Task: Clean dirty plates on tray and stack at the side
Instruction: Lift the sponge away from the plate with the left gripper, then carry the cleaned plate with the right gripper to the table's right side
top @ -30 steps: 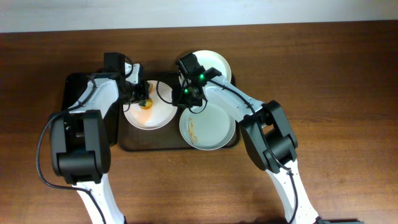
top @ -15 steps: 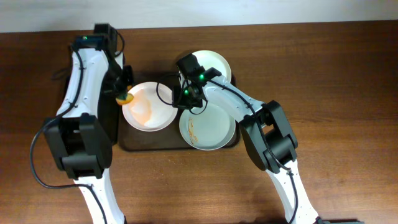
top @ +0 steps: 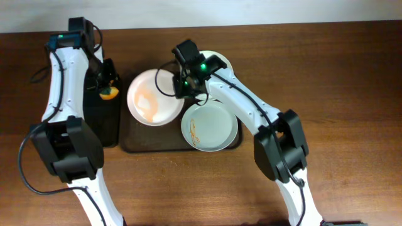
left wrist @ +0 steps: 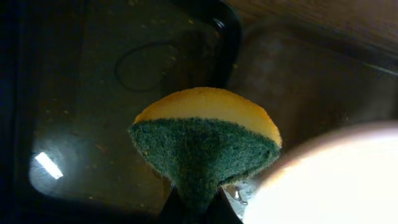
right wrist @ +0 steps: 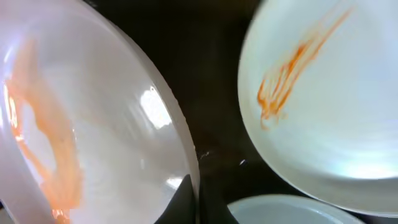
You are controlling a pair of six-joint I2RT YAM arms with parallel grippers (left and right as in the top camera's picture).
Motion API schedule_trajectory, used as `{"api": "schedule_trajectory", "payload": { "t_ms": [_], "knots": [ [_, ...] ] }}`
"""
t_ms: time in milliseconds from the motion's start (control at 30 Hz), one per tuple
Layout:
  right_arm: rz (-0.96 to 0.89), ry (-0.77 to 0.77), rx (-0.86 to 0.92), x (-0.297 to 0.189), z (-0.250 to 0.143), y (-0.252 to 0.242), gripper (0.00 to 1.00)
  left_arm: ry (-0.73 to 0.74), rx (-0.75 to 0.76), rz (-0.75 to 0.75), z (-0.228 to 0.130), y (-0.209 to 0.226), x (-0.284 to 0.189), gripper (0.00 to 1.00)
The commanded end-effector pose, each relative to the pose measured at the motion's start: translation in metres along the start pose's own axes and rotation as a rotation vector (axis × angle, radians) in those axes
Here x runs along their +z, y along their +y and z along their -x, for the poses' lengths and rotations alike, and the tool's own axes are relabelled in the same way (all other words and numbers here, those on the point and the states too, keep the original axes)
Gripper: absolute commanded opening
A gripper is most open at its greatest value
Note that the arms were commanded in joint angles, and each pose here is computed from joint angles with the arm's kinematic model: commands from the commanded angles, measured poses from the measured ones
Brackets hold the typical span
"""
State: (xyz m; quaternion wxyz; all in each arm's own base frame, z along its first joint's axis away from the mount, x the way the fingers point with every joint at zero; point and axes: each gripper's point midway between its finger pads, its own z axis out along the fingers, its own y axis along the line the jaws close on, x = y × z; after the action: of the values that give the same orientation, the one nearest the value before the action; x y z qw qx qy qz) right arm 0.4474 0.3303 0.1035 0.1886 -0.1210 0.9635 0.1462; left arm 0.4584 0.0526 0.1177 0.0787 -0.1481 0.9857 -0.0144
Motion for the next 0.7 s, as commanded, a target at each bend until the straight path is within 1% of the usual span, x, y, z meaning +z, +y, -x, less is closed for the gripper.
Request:
{"api": "schedule_trajectory", "payload": {
  "t_ms": [0,200,233,533,667],
  "knots": [
    [-0.201,-0.196,-0.088,-0.059,0.033,0.005,0.04,-0.027,0.006,-0.002,0.005,-0.001,-0.007,0.01],
    [-0.573,-0.350,-0.153,-0.101,0.038,-0.009,0.04,-0.039,0.007,-0.004,0.008,-0.001,-0.006,0.01],
    [-0.663,-0.392,-0.174,-0.112,0.037,-0.008,0.04,-0.046,0.007,-0.005,0.010,-0.001,-0.006,0.01],
    [-0.990,-0.615,-0.232,-0.170,0.037,0.011,0.04,-0.050,0.007,-0.006,0.011,-0.002,-0.006,0.01],
    [-1.073,-0.687,-0.240,-0.188,0.034,0.020,0.04,-0.050,0.007,-0.006,0.011,-0.002,-0.006,0.01]
  ]
}}
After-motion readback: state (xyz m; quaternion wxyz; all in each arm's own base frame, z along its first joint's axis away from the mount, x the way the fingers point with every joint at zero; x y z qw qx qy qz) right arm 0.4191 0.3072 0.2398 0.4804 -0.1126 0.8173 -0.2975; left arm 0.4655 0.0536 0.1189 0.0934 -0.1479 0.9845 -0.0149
